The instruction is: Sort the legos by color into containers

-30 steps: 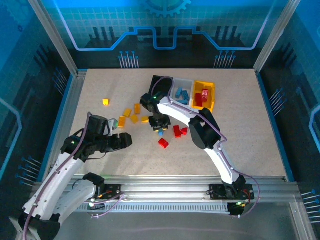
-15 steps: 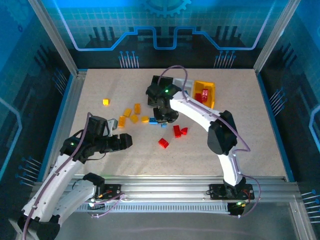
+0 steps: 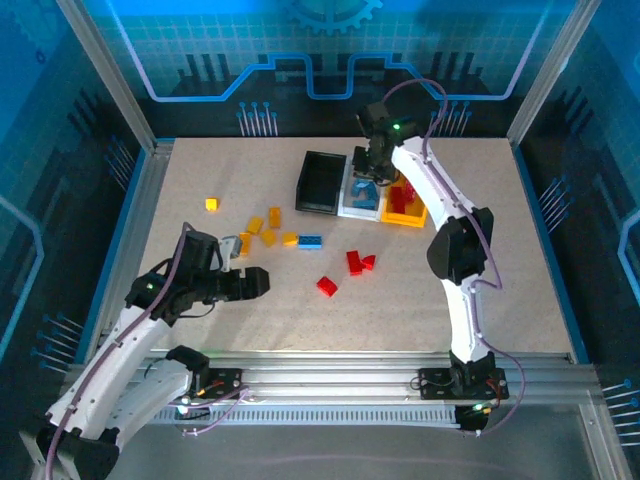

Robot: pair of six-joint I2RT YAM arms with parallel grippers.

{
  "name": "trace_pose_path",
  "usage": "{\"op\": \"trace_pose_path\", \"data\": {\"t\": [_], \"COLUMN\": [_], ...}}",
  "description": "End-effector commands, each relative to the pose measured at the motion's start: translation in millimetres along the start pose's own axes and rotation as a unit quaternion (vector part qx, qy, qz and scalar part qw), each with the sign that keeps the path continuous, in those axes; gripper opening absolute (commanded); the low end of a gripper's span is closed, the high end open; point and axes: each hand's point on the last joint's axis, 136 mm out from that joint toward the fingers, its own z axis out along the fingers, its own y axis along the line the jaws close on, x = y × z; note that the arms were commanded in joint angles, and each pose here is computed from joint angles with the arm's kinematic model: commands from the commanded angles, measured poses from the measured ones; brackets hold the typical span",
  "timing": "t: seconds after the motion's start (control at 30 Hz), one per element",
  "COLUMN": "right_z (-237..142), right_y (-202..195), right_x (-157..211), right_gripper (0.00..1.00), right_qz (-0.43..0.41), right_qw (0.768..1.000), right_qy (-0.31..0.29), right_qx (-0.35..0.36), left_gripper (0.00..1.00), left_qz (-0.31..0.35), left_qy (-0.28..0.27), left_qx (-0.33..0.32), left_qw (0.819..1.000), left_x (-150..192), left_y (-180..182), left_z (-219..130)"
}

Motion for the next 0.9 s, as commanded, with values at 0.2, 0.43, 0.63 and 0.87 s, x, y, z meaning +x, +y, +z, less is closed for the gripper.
{"op": "trace_pose_path", "data": {"t": [0.2,0.43,0.63,0.87], "right_z": [84.4,104.6,87.4,36.1], "right_y": [-23.9,-23.3,-16.2,2.8], "right_x": [-5.4,4.3,4.4,10.5], "right_gripper": [0.21,0.29,0.44,0.54], "right_qz": [0.036,0.044,0.034,0.005], "right_qw": [0.998,0.996,0.997,0.999], "right_qy": [0.059,0.081,0.073,0.046], "right_qx": [0.005,0.001,-0.006,-0.011], "left_gripper": [0.89,0.99,0.99,0.99], "left_qz": [0.011,0.009,0.004,-0.087], "left_qy": [-0.002,-0.001,-0.004,0.013], "left_qx": [-0.01,-0.017,-0.036,-0.153], "left_qw": [1.0,1.0,0.999,0.984], "left_x": [0.4,-0.5,-2.5,-15.3], "left_y": [3.2,6.0,11.5,59.1], "left_z": [2.2,4.0,2.9,13.5]}}
